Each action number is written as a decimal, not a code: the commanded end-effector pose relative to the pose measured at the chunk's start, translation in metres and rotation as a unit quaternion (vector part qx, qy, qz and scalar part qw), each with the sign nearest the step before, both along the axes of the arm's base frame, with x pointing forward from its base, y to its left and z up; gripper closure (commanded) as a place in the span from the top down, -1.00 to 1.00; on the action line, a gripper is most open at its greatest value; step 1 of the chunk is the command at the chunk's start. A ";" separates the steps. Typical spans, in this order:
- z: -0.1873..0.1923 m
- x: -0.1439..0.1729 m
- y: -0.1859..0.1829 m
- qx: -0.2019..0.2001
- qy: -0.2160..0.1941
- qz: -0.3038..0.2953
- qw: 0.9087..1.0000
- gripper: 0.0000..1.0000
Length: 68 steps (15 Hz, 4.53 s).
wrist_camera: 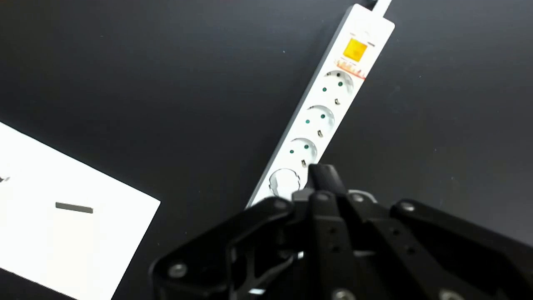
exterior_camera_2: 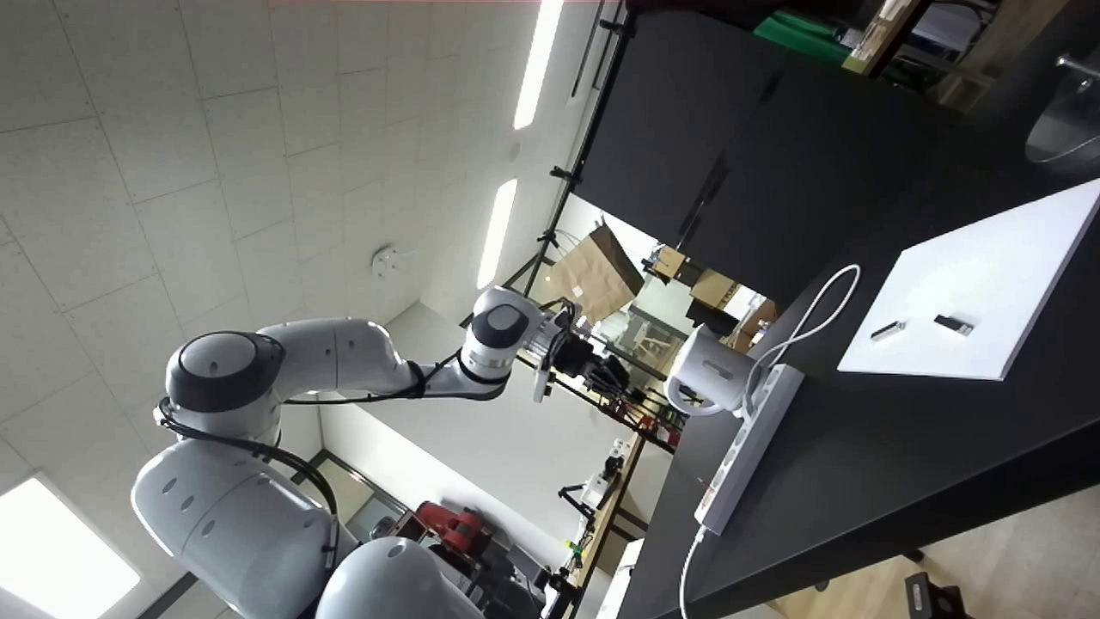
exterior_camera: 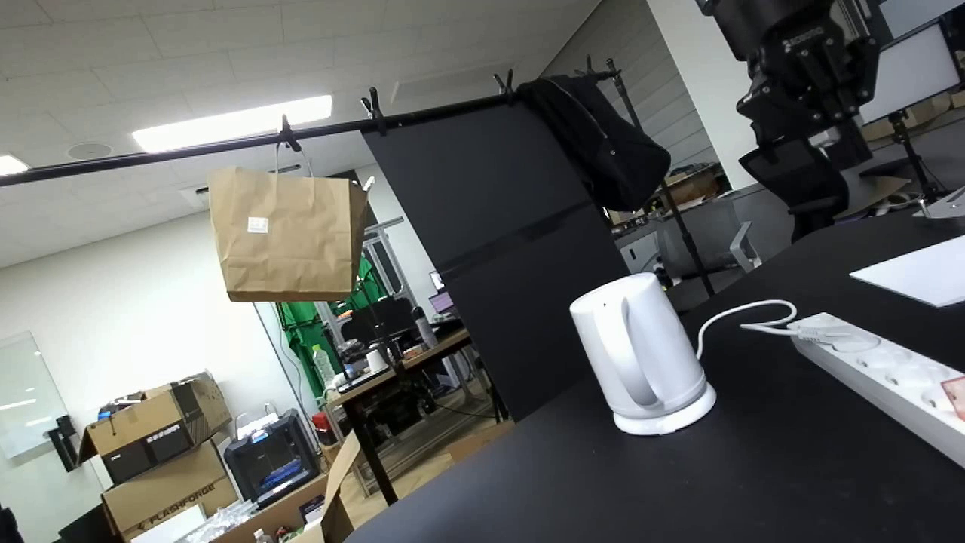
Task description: Turn on the switch on the adapter
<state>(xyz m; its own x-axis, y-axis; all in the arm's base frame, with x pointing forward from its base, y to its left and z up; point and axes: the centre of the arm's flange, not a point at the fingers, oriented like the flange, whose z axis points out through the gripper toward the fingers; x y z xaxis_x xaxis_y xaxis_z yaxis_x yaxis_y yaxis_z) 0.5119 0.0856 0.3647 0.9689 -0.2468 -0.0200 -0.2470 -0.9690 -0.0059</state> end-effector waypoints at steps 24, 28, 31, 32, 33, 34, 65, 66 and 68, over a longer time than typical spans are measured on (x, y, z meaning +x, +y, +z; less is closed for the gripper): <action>-0.048 -0.062 0.054 -0.053 -0.064 -0.079 0.993 -0.98; -0.050 -0.064 0.054 -0.067 -0.069 -0.093 0.991 -1.00; -0.053 -0.067 0.054 -0.071 -0.068 -0.123 0.988 -1.00; -0.055 -0.067 0.054 -0.072 -0.070 -0.131 0.986 -1.00; -0.057 -0.067 0.055 -0.074 -0.070 -0.138 0.985 -1.00; -0.060 -0.068 0.057 -0.077 -0.070 -0.141 0.984 -1.00; -0.125 -0.089 0.097 -0.102 -0.038 -0.126 0.986 -0.98; -0.128 -0.087 0.097 -0.108 -0.042 -0.133 0.984 -1.00; -0.133 -0.082 0.098 -0.112 -0.041 -0.142 0.983 -1.00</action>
<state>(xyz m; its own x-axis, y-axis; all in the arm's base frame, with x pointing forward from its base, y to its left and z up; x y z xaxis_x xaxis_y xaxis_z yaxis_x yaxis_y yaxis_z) 0.4233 0.1816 0.2387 0.8721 -0.4724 0.1273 -0.4881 -0.8583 0.1586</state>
